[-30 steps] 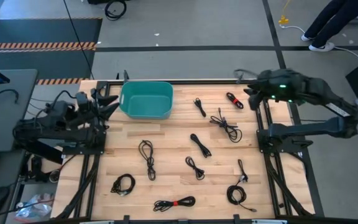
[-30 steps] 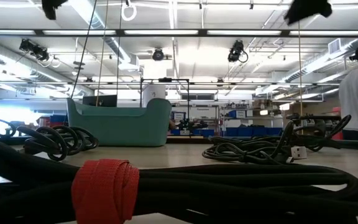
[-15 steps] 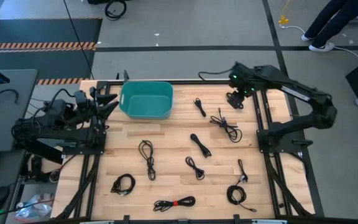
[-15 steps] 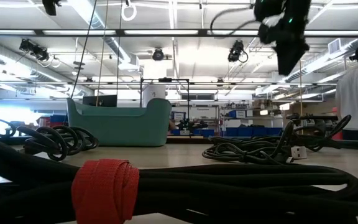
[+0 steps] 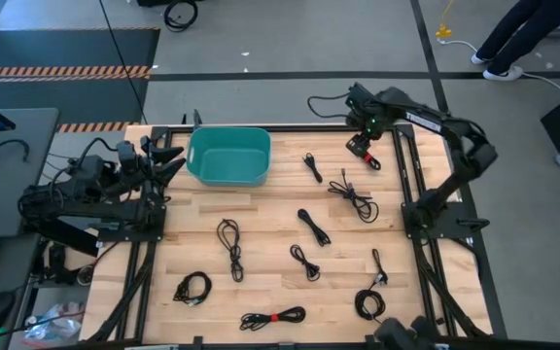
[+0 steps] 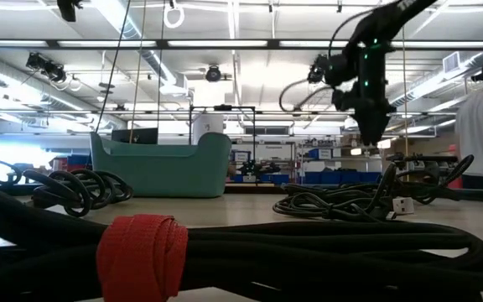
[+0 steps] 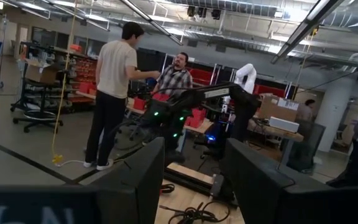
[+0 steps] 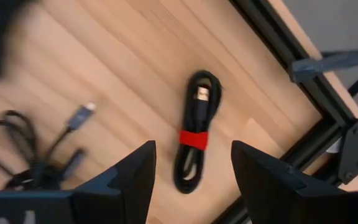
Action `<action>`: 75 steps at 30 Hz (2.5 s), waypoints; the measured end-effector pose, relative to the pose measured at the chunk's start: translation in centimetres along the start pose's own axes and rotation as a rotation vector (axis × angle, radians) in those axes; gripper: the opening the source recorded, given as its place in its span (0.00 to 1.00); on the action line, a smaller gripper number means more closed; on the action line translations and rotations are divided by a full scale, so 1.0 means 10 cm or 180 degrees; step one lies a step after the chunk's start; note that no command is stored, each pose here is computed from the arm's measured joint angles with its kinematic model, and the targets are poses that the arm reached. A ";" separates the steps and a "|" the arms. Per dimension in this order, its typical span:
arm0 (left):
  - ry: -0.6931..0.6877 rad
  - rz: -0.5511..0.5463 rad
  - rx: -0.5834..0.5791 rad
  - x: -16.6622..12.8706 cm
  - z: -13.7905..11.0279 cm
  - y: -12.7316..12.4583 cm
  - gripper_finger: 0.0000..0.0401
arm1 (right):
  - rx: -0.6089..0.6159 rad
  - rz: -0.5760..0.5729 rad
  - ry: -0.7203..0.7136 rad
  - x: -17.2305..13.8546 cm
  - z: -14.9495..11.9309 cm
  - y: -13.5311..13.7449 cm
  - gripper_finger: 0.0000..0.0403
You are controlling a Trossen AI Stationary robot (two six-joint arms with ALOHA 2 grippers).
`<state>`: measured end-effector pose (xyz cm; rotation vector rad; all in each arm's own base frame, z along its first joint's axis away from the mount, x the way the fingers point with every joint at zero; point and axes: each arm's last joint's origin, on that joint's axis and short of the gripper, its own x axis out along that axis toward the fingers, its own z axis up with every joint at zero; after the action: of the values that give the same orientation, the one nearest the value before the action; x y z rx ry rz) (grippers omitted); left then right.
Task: Pick and place USB-C Cables
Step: Put the black charger cable into the green bin
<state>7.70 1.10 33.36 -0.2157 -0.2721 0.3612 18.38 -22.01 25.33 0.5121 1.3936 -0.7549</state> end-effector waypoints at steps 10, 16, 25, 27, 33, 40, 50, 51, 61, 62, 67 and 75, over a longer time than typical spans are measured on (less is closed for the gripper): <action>-0.0001 0.0000 -0.0002 0.00 0.00 0.00 0.45 | 0.0131 0.0211 0.0300 0.43 0.15 -0.17 0.53; -0.0001 0.0000 -0.0002 0.00 0.00 0.00 0.45 | 0.0082 0.0276 0.0468 0.61 0.19 -0.16 0.53; 0.0000 0.0000 -0.0004 0.00 0.00 0.00 0.45 | 0.0097 0.0278 0.0717 0.91 0.03 -0.17 0.53; 0.0000 0.0000 -0.0004 0.00 0.00 0.00 0.45 | 0.0113 0.0277 0.0715 0.97 -0.01 -0.18 0.53; 0.0000 -0.0001 -0.0025 0.00 0.00 0.00 0.45 | 0.0105 0.0285 0.0646 1.02 -0.03 -0.17 0.53; 0.0003 -0.0002 -0.0087 0.00 0.00 0.00 0.45 | 0.0216 0.0378 0.0838 1.01 -0.08 -0.15 0.34; 0.0004 0.0000 -0.0085 0.00 0.00 0.00 0.44 | 0.0240 0.0527 0.0888 0.98 -0.10 -0.11 0.07; 0.0004 -0.0001 -0.0084 0.00 0.00 0.00 0.44 | 0.0223 0.0526 0.0866 0.97 -0.10 -0.09 0.07; 0.0046 0.0007 -0.0081 0.03 -0.02 -0.01 0.43 | -0.0004 0.1105 -0.0330 0.05 0.18 0.23 0.07; 0.0076 0.0014 -0.0091 0.05 -0.03 -0.01 0.43 | -0.0044 0.1205 -0.0549 -0.11 0.21 0.28 0.07; 0.0234 0.0054 -0.0082 0.22 -0.12 -0.07 0.44 | -0.0351 0.1760 -0.1647 -0.96 0.17 0.56 0.07; 0.0082 -0.0343 -0.0158 0.58 -0.20 -0.24 0.48 | -0.0936 0.2448 -0.2903 -1.88 -0.25 0.95 0.07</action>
<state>14.27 0.82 33.39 -0.2534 -0.2665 0.2450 23.50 -10.60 42.52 0.3496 0.3684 -0.0874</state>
